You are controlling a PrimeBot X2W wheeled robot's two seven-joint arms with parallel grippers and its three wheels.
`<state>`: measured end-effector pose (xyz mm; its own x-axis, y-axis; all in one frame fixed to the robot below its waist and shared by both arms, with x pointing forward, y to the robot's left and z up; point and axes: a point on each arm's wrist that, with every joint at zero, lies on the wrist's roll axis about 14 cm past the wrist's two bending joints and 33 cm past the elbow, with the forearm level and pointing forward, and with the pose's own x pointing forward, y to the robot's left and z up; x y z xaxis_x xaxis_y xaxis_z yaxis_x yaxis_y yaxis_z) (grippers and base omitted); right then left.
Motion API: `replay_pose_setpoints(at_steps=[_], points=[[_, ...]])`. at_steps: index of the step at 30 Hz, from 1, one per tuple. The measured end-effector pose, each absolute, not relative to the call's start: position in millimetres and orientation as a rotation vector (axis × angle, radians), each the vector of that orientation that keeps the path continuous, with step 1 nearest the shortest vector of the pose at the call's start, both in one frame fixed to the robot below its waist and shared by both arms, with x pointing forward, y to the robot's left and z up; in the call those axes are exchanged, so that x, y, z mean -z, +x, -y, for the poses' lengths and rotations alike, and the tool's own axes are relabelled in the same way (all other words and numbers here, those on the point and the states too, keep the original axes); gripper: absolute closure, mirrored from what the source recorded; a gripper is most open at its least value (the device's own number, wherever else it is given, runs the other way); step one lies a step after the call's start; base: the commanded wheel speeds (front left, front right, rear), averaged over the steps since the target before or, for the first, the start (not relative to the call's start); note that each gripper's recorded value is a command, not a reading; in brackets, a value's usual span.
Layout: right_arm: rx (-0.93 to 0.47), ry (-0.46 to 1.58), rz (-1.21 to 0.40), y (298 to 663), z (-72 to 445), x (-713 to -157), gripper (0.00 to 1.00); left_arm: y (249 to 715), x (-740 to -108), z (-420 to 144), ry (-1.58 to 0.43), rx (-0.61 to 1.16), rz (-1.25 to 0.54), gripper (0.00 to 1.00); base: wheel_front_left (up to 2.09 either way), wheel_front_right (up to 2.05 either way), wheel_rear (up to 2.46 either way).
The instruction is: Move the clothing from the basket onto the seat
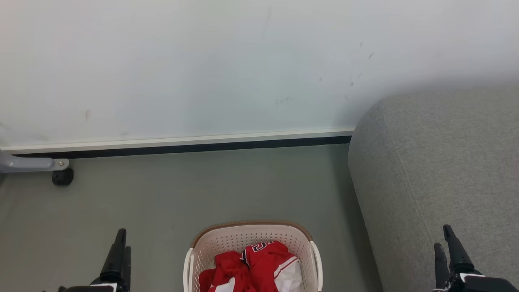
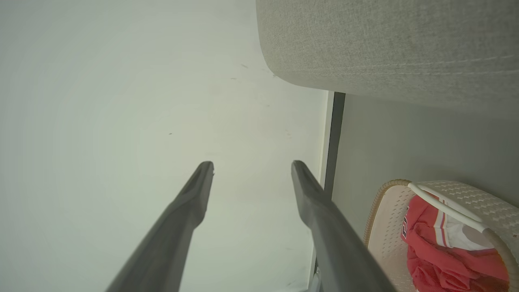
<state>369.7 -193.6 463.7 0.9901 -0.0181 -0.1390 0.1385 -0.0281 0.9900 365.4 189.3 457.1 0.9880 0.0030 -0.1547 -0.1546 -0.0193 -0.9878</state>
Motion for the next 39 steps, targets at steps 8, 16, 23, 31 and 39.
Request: replay_pose_setpoints(at_steps=[8,16,23,31,39], points=[[0.115,1.558,-0.070,372,193,-471,0.00,368,-464,-191,-1.523,-0.118,-0.095,0.00,0.00,0.00,0.00],[0.090,1.470,-0.058,374,192,-479,0.00,370,-469,-189,-1.441,-0.099,-0.089,0.00,0.00,0.00,0.00],[0.053,1.368,-0.049,376,189,-488,0.00,372,-472,-186,-1.313,-0.076,-0.099,0.00,0.00,0.00,0.00],[0.004,1.189,-0.048,378,184,-496,0.00,374,-475,-184,-1.116,-0.051,-0.117,0.00,0.00,0.00,0.00],[-0.051,0.990,-0.051,379,176,-503,0.00,375,-478,-184,-0.934,-0.036,-0.123,0.00,0.00,0.00,0.00]])
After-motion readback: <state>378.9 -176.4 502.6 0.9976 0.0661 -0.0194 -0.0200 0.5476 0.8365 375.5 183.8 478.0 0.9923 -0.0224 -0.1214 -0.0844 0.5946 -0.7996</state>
